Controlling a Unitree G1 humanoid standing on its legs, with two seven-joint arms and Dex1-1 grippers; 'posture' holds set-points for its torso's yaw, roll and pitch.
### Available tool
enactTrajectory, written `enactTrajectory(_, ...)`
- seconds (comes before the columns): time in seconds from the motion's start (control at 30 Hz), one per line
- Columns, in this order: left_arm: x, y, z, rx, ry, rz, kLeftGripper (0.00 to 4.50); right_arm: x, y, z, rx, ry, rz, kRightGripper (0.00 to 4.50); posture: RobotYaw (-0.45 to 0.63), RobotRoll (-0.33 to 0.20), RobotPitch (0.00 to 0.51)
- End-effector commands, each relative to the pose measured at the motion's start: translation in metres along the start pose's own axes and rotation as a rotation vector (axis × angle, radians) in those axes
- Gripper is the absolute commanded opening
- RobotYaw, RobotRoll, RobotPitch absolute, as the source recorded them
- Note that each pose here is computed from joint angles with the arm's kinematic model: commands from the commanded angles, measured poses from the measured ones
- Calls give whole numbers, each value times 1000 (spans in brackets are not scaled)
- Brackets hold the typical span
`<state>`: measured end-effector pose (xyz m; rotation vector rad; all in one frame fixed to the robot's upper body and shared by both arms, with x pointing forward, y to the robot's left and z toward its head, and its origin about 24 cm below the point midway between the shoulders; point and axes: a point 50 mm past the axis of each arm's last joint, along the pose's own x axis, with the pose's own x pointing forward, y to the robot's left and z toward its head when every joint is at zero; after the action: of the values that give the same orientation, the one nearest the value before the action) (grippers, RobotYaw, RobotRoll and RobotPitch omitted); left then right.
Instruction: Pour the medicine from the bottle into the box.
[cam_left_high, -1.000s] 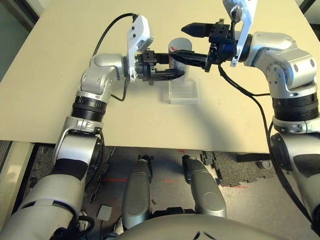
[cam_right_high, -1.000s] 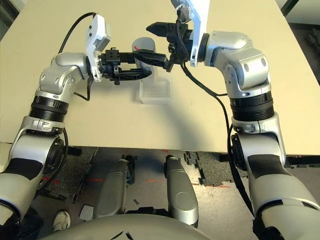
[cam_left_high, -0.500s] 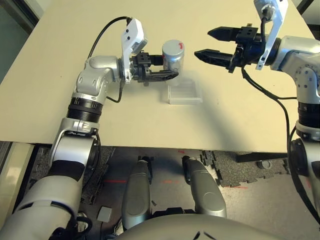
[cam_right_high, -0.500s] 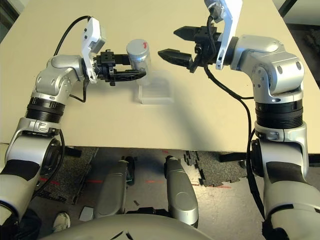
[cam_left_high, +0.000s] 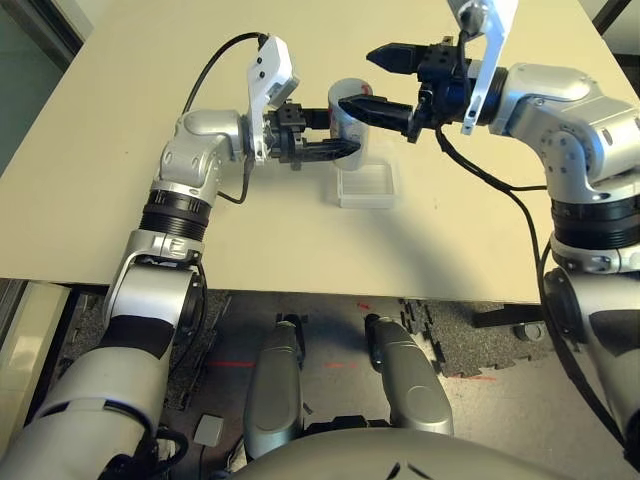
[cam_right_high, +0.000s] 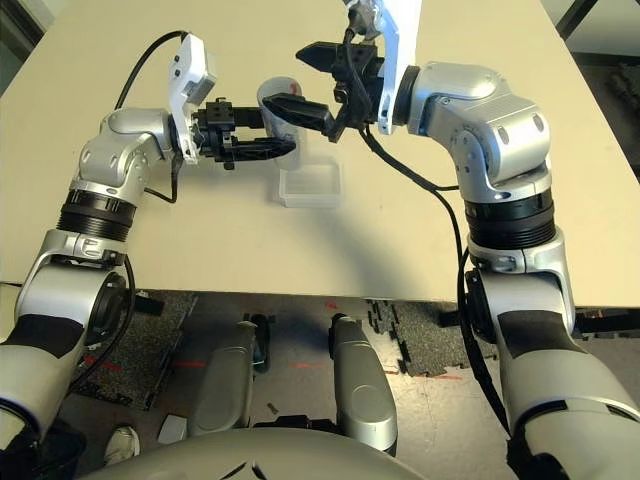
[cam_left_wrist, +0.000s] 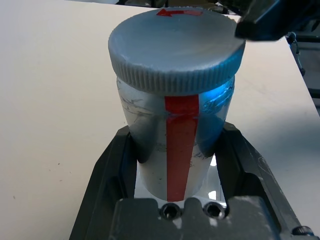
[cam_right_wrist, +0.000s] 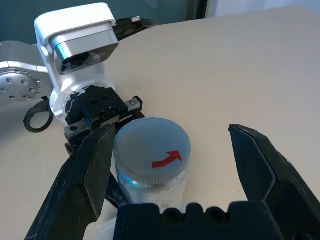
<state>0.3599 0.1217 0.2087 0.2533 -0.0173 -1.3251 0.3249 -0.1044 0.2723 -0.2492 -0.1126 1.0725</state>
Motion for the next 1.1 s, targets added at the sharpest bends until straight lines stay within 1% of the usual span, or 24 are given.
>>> enactTrajectory(0.03,1,-2,0,7,8,-16,2438,6,1,0,-17,3,10,4500,-10,0,225)
enactTrajectory(0.33,1,-4,-1,-1,7,-19,2438,9,3,-4,4,11,20,4500,-7,0,241)
enactTrajectory(0.63,2,-9,-4,-15,2,-24,2437,1,-3,-12,35,40,-15,4500,-9,0,261)
enactTrajectory(0.9,-1,-13,-6,-28,2,-18,2437,-20,-9,-13,76,53,-66,4500,-3,0,285)
enactTrajectory(1.1,-2,-13,-6,-29,4,-10,2437,-36,-14,-12,97,55,-116,4500,-1,0,285)
